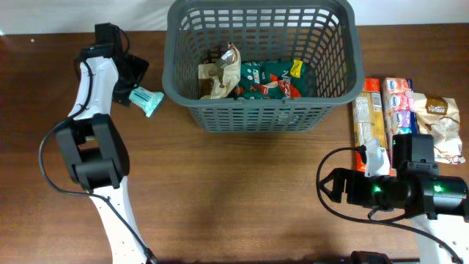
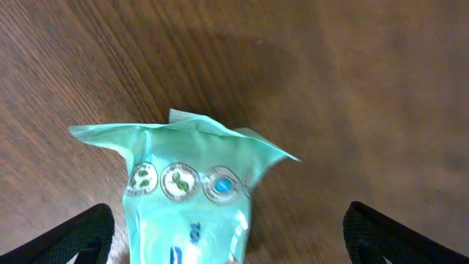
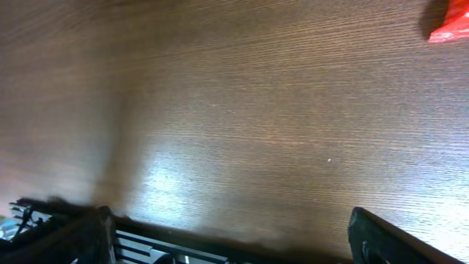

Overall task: Pack container
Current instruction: 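Move the left gripper to the mint-green wipes pack and grasp it, then lift the wipes pack with the left gripper and drop it into the basket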

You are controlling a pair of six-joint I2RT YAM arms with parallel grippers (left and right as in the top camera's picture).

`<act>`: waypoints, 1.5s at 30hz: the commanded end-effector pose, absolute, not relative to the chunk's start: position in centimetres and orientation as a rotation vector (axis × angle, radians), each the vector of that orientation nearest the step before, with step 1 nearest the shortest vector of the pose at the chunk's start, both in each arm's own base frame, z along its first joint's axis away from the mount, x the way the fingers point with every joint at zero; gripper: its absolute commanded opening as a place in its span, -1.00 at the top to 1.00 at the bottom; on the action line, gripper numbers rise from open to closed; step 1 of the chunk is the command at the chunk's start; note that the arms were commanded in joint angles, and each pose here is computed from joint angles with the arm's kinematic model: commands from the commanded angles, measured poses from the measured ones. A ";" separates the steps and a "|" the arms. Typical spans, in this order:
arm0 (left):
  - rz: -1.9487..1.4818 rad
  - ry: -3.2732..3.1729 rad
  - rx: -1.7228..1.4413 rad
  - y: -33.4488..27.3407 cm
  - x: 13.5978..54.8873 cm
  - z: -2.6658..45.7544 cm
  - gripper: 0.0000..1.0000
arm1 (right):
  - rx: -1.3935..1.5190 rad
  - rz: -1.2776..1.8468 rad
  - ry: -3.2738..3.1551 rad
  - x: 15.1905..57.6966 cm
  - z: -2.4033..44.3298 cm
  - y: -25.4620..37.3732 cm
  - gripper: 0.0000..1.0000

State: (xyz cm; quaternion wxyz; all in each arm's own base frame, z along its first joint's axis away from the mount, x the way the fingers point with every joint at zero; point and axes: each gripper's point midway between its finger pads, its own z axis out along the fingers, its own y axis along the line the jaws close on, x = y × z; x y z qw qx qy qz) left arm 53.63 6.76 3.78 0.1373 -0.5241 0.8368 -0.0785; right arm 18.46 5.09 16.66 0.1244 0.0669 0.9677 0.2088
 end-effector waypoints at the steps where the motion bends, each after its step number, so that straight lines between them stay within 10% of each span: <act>1: -0.210 2.457 -1.572 6.5 53.1 0.7 -0.90 | 0.185 0.633 2.803 18.7 17.3 5.5 -0.98; 8: -0.191 2.483 -1.589 6.4 52.8 -1.0 -0.35 | 0.185 0.633 2.803 18.7 17.3 5.5 -0.98; 15: -0.238 2.513 -1.574 5.8 52.7 -1.2 0.97 | 0.185 0.632 2.802 18.7 17.3 5.5 -0.98; 28: -0.445 2.642 -0.945 6.3 55.0 8.1 0.96 | 0.182 0.630 2.796 18.8 17.3 5.5 -0.98; 45: -0.225 2.180 0.284 -2.1 48.0 40.5 0.97 | 0.164 0.620 2.753 19.8 17.7 5.4 -0.98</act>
